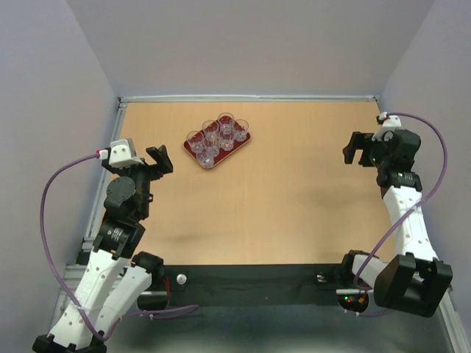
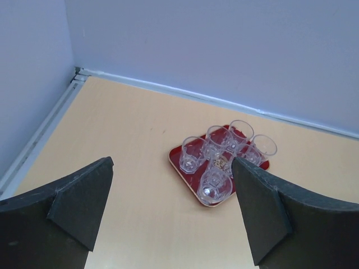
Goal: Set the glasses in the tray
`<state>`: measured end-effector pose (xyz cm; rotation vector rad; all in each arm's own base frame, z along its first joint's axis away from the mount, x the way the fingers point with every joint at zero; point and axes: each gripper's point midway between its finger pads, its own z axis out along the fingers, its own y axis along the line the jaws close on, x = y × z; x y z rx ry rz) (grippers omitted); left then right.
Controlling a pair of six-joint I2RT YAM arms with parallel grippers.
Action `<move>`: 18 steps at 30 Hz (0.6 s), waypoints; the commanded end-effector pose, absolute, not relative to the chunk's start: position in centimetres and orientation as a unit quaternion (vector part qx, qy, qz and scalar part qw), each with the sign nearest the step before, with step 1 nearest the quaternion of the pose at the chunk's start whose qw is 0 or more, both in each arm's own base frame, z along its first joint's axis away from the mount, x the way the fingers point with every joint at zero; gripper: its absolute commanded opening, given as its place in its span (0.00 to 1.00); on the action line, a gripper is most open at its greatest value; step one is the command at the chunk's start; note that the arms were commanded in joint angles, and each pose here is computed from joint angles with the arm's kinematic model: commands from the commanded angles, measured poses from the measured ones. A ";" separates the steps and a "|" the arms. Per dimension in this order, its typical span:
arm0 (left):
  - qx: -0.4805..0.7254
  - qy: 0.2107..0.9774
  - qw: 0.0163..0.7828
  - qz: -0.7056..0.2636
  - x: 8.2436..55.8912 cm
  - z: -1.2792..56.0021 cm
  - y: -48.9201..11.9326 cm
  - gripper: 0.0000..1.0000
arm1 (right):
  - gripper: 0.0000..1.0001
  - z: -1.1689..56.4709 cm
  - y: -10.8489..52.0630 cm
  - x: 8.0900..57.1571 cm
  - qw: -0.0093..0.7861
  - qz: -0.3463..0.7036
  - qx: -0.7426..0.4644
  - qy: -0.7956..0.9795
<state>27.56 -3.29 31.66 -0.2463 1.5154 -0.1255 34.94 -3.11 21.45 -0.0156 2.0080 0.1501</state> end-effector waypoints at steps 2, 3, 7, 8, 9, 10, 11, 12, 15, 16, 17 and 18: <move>-0.115 0.678 0.725 -0.039 27.0 31.6 -2.4 0.99 | 1.00 25.6 -7.9 35.7 0.604 -0.017 0.141 0.785; -0.115 0.677 0.726 -0.040 26.9 31.6 -2.4 0.99 | 1.00 25.7 -8.6 35.6 0.604 -0.030 0.160 0.780; -0.113 0.675 0.728 -0.041 26.7 31.5 -2.3 0.99 | 1.00 24.8 -10.3 35.0 0.593 -0.073 0.187 0.780; -0.112 0.674 0.729 -0.042 26.7 31.7 -2.4 0.99 | 1.00 24.4 -10.5 34.9 0.590 -0.076 0.187 0.782; -0.111 0.675 0.728 -0.043 26.7 31.6 -2.4 0.99 | 1.00 24.2 -10.6 34.8 0.588 -0.082 0.190 0.782; -0.110 0.675 0.728 -0.044 26.7 31.6 -2.5 0.99 | 1.00 24.3 -10.7 34.7 0.589 -0.084 0.191 0.781; -0.109 0.675 0.728 -0.045 26.7 31.6 -2.5 0.99 | 1.00 24.1 -10.8 34.6 0.588 -0.088 0.190 0.782; -0.107 0.676 0.728 -0.045 26.7 31.6 -2.6 0.99 | 1.00 24.1 -10.8 34.5 0.589 -0.090 0.189 0.781; -0.105 0.678 0.726 -0.047 26.8 31.4 -2.7 0.99 | 1.00 24.2 -10.7 34.4 0.592 -0.089 0.185 0.779; -0.105 0.678 0.726 -0.047 26.8 31.4 -2.7 0.99 | 1.00 24.3 -10.7 34.3 0.594 -0.088 0.187 0.777; -0.104 0.678 0.726 -0.047 26.8 31.4 -2.7 0.99 | 1.00 24.3 -10.6 34.3 0.595 -0.086 0.186 0.777; -0.105 0.678 0.726 -0.046 26.8 31.4 -2.7 0.99 | 1.00 24.3 -10.5 34.3 0.595 -0.085 0.185 0.778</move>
